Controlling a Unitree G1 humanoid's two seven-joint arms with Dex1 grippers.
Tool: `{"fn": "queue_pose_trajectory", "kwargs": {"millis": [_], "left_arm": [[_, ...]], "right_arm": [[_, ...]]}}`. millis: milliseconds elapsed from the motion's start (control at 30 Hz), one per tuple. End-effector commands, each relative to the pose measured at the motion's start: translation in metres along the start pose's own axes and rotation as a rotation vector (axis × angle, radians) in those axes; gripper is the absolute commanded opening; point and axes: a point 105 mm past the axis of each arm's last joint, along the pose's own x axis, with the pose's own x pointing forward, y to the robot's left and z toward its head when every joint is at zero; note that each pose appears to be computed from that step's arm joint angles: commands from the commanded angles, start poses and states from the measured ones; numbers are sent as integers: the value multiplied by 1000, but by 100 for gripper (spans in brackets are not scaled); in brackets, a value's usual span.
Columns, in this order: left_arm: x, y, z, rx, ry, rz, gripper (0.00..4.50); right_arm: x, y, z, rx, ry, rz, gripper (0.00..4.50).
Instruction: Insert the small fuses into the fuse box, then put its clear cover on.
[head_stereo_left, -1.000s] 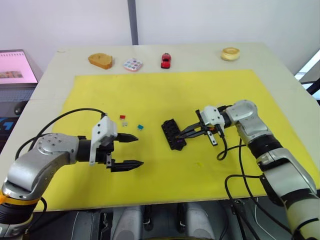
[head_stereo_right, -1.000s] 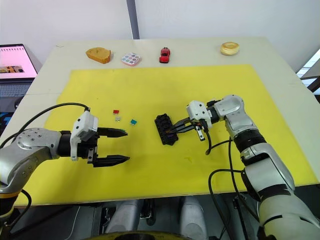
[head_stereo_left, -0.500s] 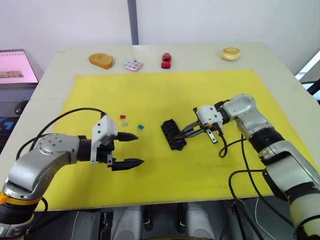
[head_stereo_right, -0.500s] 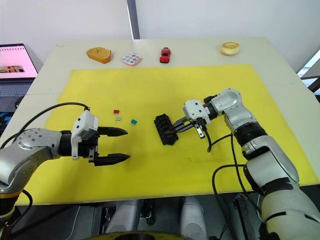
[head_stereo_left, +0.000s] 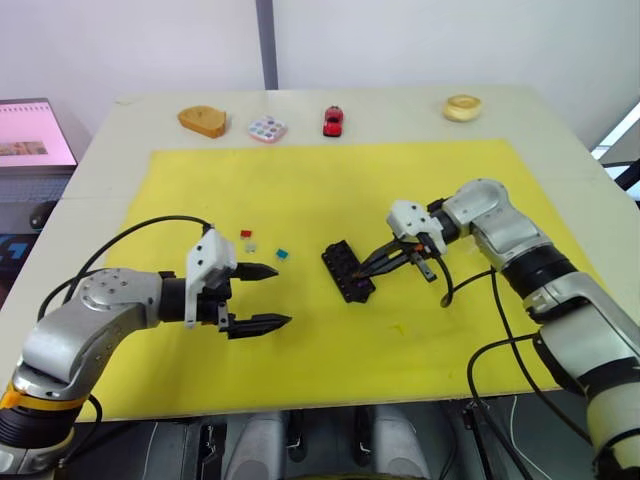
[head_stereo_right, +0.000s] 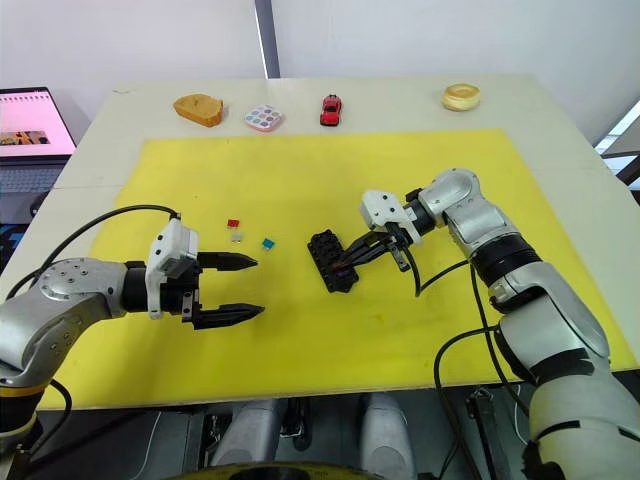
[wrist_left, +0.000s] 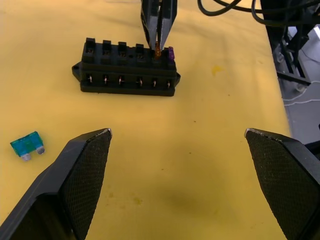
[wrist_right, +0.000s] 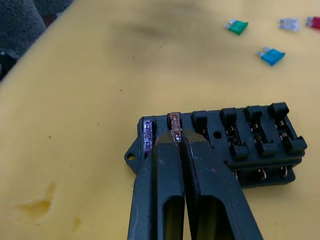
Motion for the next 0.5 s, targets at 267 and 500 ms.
{"fn": "queue_pose_trajectory", "kwargs": {"millis": [267,500], "left_arm": [[-2,0,8,28,-17,12,448],[-2,4,8,30,-29,31,448]], "right_arm": [[-2,-2,7,-110,-12,-18,0],[0,-3,7,-154,-51,-42,0]]}}
